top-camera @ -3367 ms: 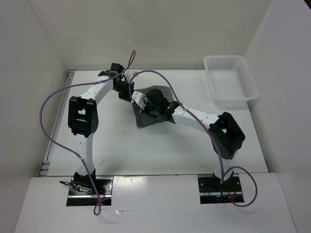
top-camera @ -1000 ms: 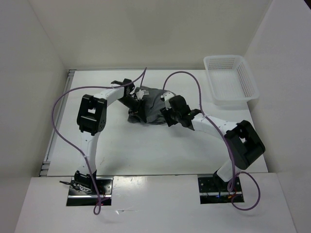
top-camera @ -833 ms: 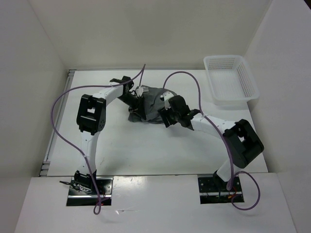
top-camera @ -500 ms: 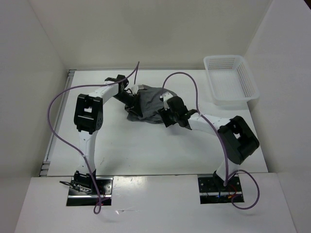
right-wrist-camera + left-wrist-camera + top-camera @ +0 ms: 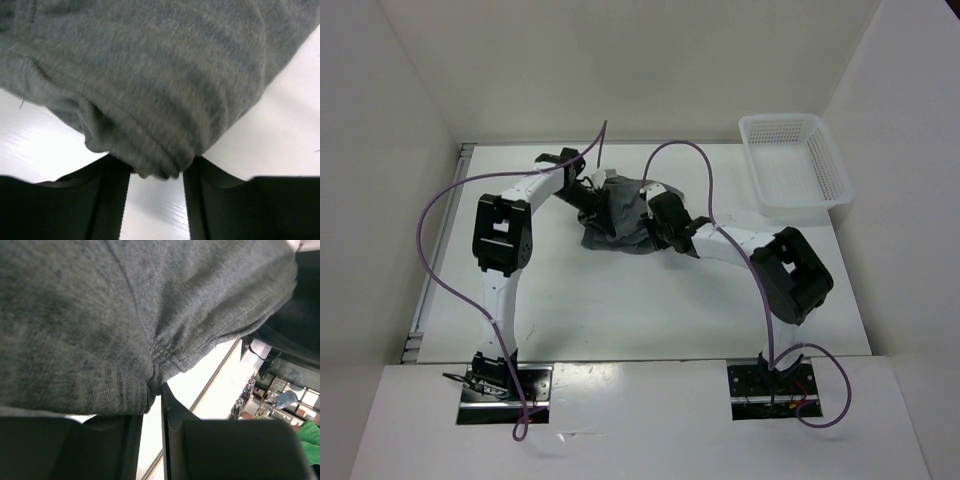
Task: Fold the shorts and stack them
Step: Fold the shorts
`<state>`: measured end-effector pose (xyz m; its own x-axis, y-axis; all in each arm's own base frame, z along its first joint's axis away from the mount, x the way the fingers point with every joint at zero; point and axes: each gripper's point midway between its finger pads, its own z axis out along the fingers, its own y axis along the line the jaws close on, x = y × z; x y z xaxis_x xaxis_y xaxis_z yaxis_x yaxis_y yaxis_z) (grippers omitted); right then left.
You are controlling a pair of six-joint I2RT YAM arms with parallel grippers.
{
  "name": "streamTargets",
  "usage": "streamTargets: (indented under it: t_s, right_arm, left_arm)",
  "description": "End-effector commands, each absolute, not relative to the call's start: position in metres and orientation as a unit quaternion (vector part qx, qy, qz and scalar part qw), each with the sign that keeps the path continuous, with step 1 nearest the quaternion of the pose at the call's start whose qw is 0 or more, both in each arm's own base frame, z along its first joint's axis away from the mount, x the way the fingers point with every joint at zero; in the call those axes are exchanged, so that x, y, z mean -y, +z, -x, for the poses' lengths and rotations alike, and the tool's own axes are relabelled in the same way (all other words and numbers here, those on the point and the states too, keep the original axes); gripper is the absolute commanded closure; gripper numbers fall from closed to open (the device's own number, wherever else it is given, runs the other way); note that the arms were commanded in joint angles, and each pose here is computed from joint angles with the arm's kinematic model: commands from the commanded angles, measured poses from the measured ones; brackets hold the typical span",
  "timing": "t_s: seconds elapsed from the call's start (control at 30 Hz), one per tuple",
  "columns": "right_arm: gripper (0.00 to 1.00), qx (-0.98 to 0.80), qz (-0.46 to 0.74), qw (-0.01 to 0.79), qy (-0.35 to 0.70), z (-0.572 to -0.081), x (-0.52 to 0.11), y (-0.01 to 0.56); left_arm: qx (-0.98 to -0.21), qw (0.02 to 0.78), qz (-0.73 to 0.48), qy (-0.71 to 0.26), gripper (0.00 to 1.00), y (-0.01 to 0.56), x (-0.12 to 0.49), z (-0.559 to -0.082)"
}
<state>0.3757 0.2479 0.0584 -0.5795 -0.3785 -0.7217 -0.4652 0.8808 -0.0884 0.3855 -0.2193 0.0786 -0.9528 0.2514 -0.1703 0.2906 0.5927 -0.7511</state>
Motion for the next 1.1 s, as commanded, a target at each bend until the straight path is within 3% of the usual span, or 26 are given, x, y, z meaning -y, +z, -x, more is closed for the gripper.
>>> streamTargets:
  t_s: [0.0, 0.07, 0.1, 0.2, 0.37, 0.57, 0.73, 0.77, 0.93, 1.07]
  right_arm:
    - [0.65, -0.892, 0.209, 0.397, 0.054, -0.387, -0.257, 0.057]
    - [0.9, -0.899, 0.195, 0.391, 0.033, -0.387, -0.248, 0.05]
    - [0.93, -0.899, 0.192, 0.393, 0.026, -0.389, -0.247, 0.053]
    - [0.97, -0.897, 0.187, 0.4, -0.001, -0.39, -0.23, 0.056]
    - [1.0, -0.901, 0.201, 0.382, -0.033, -0.387, -0.203, 0.049]
    - [1.0, -0.889, 0.247, 0.384, -0.031, -0.383, -0.204, 0.051]
    - [1.0, -0.876, 0.283, 0.391, -0.014, -0.377, -0.208, 0.062]
    - [1.0, -0.875, 0.286, 0.39, -0.007, -0.375, -0.209, 0.065]
    - [1.0, -0.872, 0.304, 0.383, 0.003, -0.364, -0.216, 0.061]
    - [0.98, -0.871, 0.303, 0.387, 0.005, -0.366, -0.217, 0.063]
  left_arm:
    - [-0.879, 0.047, -0.163, -0.446, 0.76, 0.115, 0.222, -0.386]
    - [-0.887, 0.047, -0.156, -0.432, 0.76, 0.112, 0.213, -0.387]
    - [-0.891, 0.049, -0.151, -0.424, 0.77, 0.111, 0.207, -0.387]
    - [-0.912, 0.065, -0.119, -0.387, 0.83, 0.107, 0.17, -0.398]
    - [-0.944, 0.053, -0.072, -0.319, 0.84, 0.091, 0.122, -0.407]
    - [-0.955, -0.018, -0.082, -0.285, 0.84, 0.042, 0.134, -0.384]
    - [-0.952, -0.009, -0.085, -0.293, 0.84, 0.04, 0.137, -0.386]
    - [-0.948, -0.004, -0.086, -0.307, 0.82, 0.052, 0.141, -0.386]
    - [-0.908, 0.077, -0.124, -0.393, 0.49, 0.134, 0.173, -0.398]
    - [-0.907, 0.123, -0.158, -0.371, 0.35, 0.134, 0.182, -0.403]
